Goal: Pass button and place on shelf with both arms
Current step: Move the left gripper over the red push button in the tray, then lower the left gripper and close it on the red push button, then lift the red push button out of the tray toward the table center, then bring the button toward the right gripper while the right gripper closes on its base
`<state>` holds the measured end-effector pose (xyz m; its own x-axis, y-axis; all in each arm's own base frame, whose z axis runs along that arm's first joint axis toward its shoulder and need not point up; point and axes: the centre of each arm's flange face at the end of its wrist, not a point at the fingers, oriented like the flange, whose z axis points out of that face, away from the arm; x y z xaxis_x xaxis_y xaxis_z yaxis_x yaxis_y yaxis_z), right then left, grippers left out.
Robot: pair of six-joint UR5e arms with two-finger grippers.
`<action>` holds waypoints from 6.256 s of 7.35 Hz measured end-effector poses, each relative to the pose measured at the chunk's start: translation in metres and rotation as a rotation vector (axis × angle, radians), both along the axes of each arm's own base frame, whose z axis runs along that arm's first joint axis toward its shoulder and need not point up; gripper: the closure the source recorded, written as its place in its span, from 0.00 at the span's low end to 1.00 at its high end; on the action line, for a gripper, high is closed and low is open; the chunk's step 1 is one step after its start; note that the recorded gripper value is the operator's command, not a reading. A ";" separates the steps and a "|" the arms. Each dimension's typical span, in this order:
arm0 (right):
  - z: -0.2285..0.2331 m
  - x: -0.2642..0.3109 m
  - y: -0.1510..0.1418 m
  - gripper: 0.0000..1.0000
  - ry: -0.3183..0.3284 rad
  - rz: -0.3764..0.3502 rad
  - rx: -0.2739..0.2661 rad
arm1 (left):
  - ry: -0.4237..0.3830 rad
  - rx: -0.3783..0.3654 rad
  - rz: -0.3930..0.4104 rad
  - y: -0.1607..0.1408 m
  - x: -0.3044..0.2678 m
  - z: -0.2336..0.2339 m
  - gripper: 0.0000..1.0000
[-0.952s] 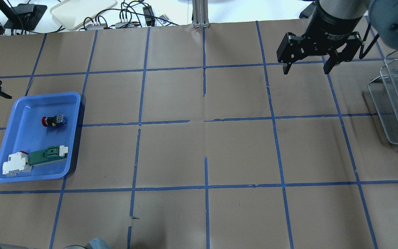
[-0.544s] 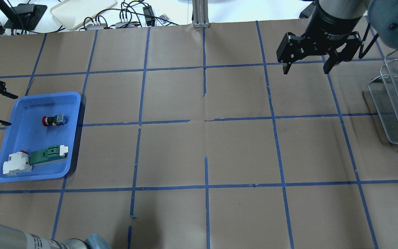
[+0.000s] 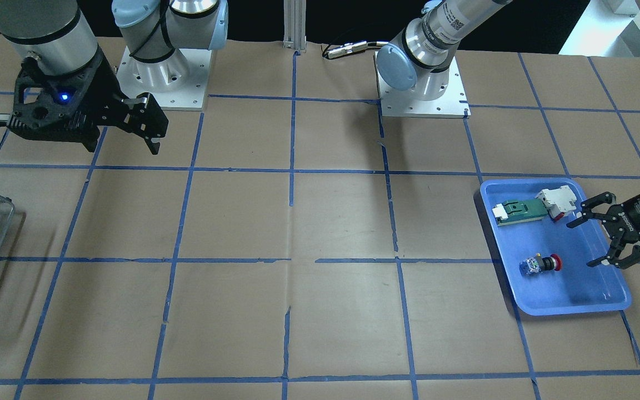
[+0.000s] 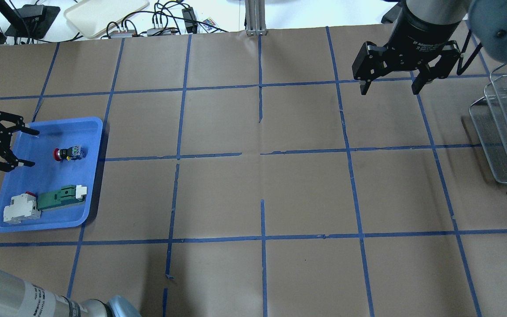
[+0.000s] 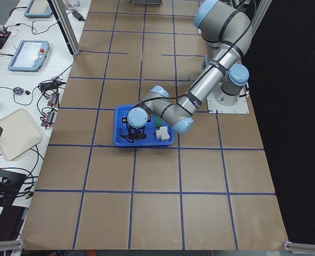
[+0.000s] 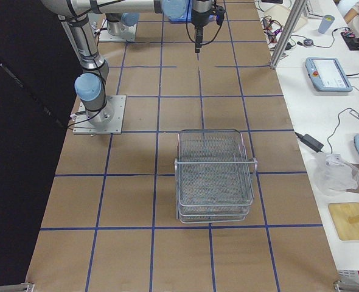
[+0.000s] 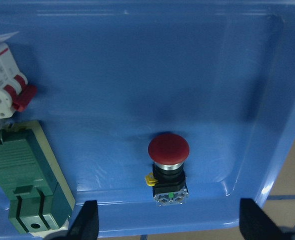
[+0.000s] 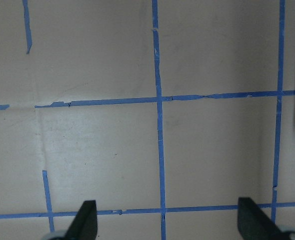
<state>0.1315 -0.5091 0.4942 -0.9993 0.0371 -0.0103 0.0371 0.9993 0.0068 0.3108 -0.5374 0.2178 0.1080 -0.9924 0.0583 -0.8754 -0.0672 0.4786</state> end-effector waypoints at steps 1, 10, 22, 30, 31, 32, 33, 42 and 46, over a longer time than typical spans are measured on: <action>0.000 0.000 0.000 0.00 -0.001 0.000 0.000 | 0.011 0.011 0.007 -0.001 0.002 -0.011 0.00; -0.001 0.001 0.000 0.00 -0.002 0.004 0.001 | 0.046 -0.016 -0.007 -0.016 -0.001 -0.057 0.01; -0.001 0.001 0.000 0.00 -0.003 0.002 0.003 | 0.093 -0.018 -0.021 -0.022 -0.017 -0.048 1.00; 0.005 0.000 -0.010 0.00 -0.025 0.213 -0.074 | 0.138 0.008 -0.130 -0.061 -0.342 0.152 1.00; 0.007 0.000 -0.010 0.00 -0.049 0.290 -0.087 | 0.156 0.031 -0.126 -0.055 -0.390 0.167 1.00; 0.010 0.002 -0.010 0.00 -0.075 0.387 -0.103 | 0.185 0.057 -0.129 -0.046 -0.437 0.177 1.00; 0.012 0.006 -0.008 0.00 -0.114 0.487 -0.120 | 0.228 0.077 -0.128 -0.038 -0.478 0.186 1.00; 0.009 0.043 0.025 0.00 -0.345 1.497 -0.334 | 0.277 0.107 -0.095 0.008 -0.616 0.215 1.00; 0.000 0.053 -0.004 0.00 -0.386 1.540 -0.343 | 0.280 0.116 -0.082 0.016 -0.629 0.220 1.00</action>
